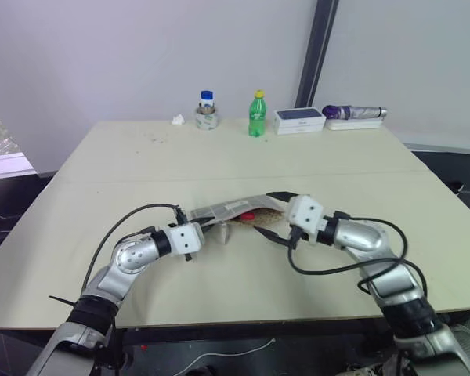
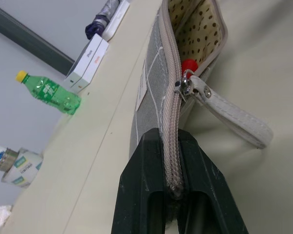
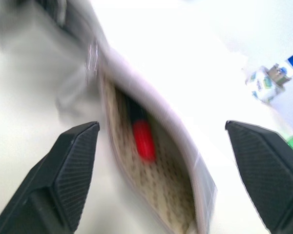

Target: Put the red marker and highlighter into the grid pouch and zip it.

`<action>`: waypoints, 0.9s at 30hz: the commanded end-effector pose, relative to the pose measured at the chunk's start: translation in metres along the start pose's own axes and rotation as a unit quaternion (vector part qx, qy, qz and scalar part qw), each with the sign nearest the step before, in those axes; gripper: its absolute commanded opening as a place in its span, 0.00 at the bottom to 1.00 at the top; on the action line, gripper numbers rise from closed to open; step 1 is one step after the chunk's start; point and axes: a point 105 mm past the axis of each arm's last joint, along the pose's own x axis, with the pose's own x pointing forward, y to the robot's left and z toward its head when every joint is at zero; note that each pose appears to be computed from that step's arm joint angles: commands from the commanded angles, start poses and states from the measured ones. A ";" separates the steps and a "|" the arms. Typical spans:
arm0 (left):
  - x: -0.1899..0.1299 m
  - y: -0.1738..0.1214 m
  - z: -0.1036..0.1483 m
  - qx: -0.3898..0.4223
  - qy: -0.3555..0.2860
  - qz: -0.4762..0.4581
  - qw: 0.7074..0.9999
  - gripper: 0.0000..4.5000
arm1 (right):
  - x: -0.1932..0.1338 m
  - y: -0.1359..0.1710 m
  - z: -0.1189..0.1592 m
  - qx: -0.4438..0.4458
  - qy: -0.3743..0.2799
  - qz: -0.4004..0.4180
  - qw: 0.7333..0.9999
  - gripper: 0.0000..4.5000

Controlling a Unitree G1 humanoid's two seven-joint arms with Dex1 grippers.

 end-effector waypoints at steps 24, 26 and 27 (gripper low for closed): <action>0.009 0.016 0.027 0.076 -0.016 -0.015 0.997 0.00 | 0.087 0.045 -0.016 0.302 -0.046 -0.014 0.952 0.65; 0.008 0.016 0.025 0.070 -0.014 -0.015 0.997 0.00 | 0.085 0.047 -0.024 0.304 -0.033 -0.017 0.952 0.43; 0.007 0.016 0.025 0.069 -0.013 -0.015 0.997 0.00 | 0.083 0.046 -0.026 0.302 -0.029 -0.021 0.953 0.31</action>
